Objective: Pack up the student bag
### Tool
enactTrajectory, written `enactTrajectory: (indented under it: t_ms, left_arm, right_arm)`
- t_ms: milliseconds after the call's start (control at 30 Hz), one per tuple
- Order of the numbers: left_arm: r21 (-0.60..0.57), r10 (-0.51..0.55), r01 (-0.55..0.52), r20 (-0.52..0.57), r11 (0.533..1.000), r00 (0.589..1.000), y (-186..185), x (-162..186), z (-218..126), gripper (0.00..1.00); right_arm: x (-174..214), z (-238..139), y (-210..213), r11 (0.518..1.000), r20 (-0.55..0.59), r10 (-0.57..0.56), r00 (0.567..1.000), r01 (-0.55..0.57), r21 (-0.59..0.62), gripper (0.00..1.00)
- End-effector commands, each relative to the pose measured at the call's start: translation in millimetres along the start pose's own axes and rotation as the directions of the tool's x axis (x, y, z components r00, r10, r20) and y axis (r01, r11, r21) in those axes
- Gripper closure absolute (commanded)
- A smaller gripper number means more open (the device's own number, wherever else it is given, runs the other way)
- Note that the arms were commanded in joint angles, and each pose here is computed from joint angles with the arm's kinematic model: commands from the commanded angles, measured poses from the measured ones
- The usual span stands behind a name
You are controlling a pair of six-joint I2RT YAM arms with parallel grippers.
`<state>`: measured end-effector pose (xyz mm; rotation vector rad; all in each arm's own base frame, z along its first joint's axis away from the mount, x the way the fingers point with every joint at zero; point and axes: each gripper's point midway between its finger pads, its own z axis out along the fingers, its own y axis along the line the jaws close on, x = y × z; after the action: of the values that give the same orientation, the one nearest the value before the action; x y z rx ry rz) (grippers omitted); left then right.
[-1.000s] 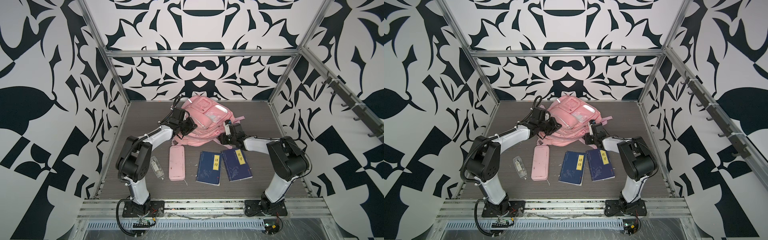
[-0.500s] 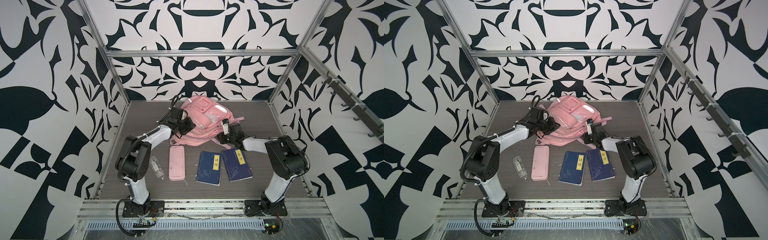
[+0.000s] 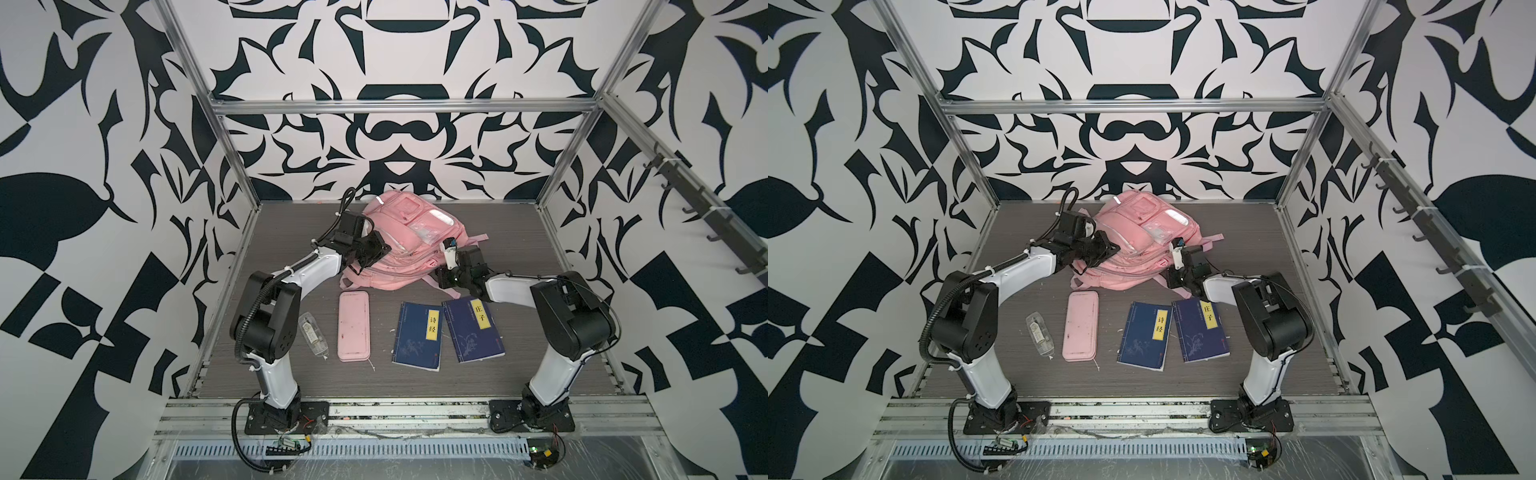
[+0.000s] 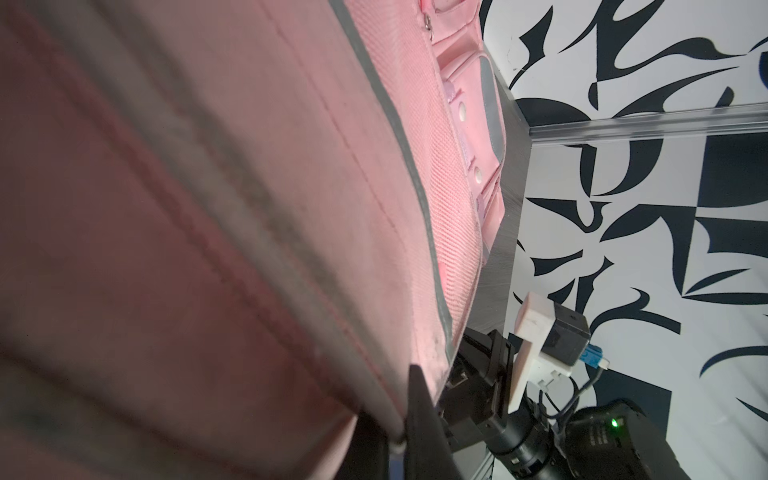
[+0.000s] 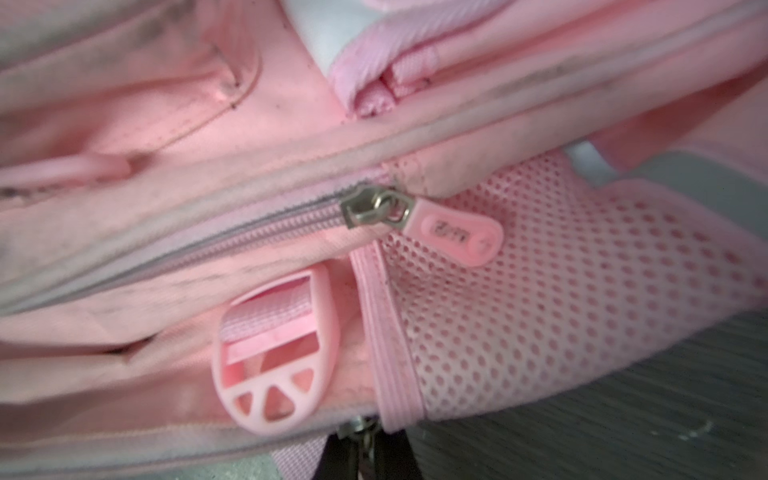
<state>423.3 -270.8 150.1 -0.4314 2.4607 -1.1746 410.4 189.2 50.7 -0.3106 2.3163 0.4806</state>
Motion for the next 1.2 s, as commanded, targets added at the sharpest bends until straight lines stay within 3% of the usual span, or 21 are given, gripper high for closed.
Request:
enactTrajectory:
  t_ms: [0,133,400,600,867,1100,1167]
  left_arm:
    - [0.085,0.047,-0.053,0.077,0.995,0.996,-33.4,-26.9,-12.9,1.00]
    - [0.074,0.033,-0.040,0.093,0.996,0.995,-30.5,-32.1,-11.1,1.00]
    - [0.093,-0.036,0.025,0.117,0.995,0.992,-26.6,-38.7,-4.1,1.00]
    - [0.099,-0.058,0.045,0.135,0.994,0.989,-26.7,-42.8,-2.5,1.00]
    - [0.094,-0.069,0.056,0.137,0.994,0.988,-23.0,-42.4,0.8,1.00]
    - [0.082,-0.044,0.034,0.120,0.996,0.992,-21.1,-37.8,-1.0,1.00]
    - [0.072,-0.010,0.002,0.114,0.997,0.993,-22.7,-36.3,-4.5,0.94]
  right_arm:
    - [-18.1,-17.5,1.5,1.000,0.052,0.006,0.999,-0.007,0.015,1.00]
    - [-10.0,-21.6,17.0,1.000,-0.041,0.001,0.999,-0.002,-0.022,1.00]
    - [6.2,-36.4,89.2,0.979,-0.180,-0.129,0.975,0.096,-0.182,1.00]
    - [11.0,-44.2,137.8,0.950,-0.203,-0.189,0.961,0.127,-0.285,1.00]
    - [6.7,-39.2,214.6,0.889,-0.189,-0.190,0.964,0.087,-0.450,1.00]
    - [8.6,-25.3,215.0,0.911,-0.221,-0.123,0.968,0.022,-0.413,1.00]
    - [7.7,-27.5,208.0,0.919,-0.227,-0.102,0.969,0.005,-0.393,1.00]
